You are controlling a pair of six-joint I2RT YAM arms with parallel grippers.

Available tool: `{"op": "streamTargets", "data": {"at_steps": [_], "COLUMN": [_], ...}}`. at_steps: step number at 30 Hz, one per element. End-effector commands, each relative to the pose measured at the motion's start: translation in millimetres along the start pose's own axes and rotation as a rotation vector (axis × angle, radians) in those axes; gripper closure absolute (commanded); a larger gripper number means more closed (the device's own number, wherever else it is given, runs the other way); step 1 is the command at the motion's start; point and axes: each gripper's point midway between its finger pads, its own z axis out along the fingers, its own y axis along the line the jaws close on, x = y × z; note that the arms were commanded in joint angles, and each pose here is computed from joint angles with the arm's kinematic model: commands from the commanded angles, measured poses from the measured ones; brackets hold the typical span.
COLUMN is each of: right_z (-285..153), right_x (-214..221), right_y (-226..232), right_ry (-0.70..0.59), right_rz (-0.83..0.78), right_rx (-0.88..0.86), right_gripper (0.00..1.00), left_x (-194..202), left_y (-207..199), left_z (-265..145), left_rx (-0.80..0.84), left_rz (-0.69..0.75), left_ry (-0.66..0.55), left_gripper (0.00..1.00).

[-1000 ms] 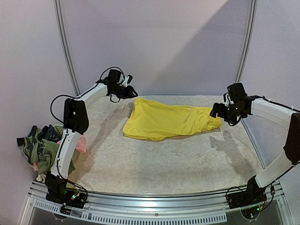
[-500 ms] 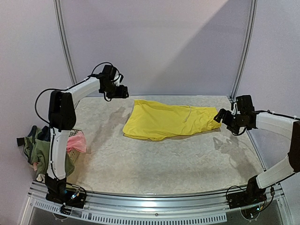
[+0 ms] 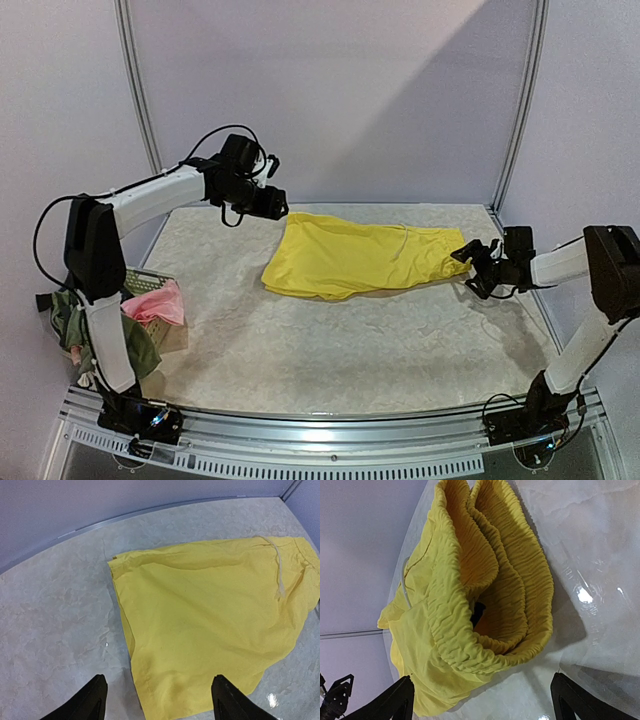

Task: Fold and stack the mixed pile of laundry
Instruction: Fold the rectangle-folded shorts at the center of the board.

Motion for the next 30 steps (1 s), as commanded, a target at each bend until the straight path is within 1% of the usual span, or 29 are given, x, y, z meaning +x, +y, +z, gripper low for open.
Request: {"op": "streamTargets", "data": {"at_steps": [1,8,11,16,21,27,30], "right_z": [8.7,27.1,29.8,32.4,35.3,43.4,42.8], "right_x": [-9.1,-12.0,-21.8,-25.2,-34.0,-37.3,-39.6], "right_y": [9.4,-1.0,-12.2,-22.6,-21.8,-21.6,-23.3], "right_ry": [-0.028,-0.03,-0.047,-0.071,-0.095,-0.09,-0.093], "right_rz": [0.053,0.109,0.134,0.14,0.116,0.09,0.077], "right_rx": [-0.084,-0.097,-0.089,-0.055,-0.052,-0.063,-0.045], "right_gripper": [0.05,0.14,0.22,0.34,0.54,0.8,0.99], "left_x": [-0.8,18.3,26.6,34.0,37.1,42.8,46.7], "left_y": [-4.3,-20.3,-22.2,-23.5,-27.9,-28.8,-30.4], "left_z": [-16.4,-18.1,-17.9,-17.7,-19.7,-21.0,-23.9], "left_rx": [-0.004,0.068,0.077,0.087,0.109,0.116,0.124], "left_rz": [0.012,0.022,0.022,0.02,0.016,0.011,0.009], "left_ry": [-0.035,0.008,0.019,0.029,0.026,0.027,0.025], "left_gripper": [0.27,0.28,0.29,0.3,0.32,0.33,0.33]}}
